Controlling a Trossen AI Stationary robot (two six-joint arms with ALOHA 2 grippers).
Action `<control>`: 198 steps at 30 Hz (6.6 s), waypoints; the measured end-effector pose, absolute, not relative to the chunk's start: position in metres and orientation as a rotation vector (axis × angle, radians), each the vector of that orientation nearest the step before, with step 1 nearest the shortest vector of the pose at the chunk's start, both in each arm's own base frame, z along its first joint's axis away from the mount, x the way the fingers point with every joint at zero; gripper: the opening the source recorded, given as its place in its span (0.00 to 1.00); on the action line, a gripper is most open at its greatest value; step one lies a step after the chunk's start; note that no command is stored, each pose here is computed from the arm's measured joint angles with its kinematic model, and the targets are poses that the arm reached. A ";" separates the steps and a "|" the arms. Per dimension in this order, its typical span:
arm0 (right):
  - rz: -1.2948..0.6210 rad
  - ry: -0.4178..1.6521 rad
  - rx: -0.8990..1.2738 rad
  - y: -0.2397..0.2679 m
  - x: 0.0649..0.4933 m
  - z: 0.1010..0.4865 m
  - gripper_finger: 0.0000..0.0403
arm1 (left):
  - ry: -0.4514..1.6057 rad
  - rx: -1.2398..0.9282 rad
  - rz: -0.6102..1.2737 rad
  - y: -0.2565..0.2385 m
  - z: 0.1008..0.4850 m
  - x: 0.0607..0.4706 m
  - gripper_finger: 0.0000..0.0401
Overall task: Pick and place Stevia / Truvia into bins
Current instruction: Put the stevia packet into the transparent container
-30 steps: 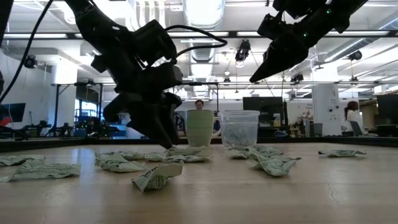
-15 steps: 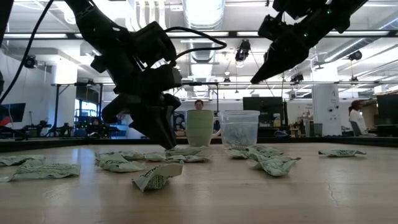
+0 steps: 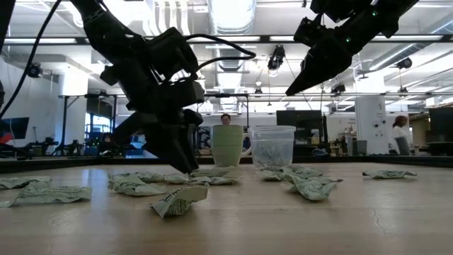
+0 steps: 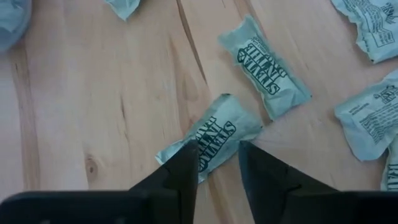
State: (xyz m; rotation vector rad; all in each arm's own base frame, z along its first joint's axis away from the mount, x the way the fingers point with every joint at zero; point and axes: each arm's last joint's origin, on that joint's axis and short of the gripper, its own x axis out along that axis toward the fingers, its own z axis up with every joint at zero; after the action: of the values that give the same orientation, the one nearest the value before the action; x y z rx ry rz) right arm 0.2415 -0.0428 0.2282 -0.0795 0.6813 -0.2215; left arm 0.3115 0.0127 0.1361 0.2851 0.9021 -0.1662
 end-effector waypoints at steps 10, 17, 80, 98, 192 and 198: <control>-0.221 0.685 -0.079 -0.043 0.241 0.228 0.16 | 0.899 0.317 -0.173 0.013 0.137 0.312 0.01; -0.221 0.686 -0.079 -0.043 0.241 0.228 0.16 | 0.881 0.367 -0.064 0.016 0.146 0.318 0.00; -0.156 1.078 0.300 0.015 0.212 0.183 0.14 | 0.664 0.467 0.197 0.064 0.245 0.371 0.39; -0.089 1.132 0.278 0.050 0.215 0.148 0.14 | 0.789 0.299 0.122 0.017 0.228 0.276 0.39; -0.375 0.720 -0.196 -0.092 0.283 0.215 0.11 | 0.771 0.197 0.161 0.015 0.209 0.250 0.39; -0.372 0.736 -0.194 -0.091 0.281 0.215 0.26 | 0.769 0.196 0.160 0.015 0.209 0.251 0.39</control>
State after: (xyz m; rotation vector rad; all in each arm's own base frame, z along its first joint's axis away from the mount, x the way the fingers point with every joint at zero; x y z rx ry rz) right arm 0.2806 -0.0909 0.2146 -0.1936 0.7364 -0.3717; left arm 0.2505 0.0148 0.2092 0.1965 0.7695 0.1598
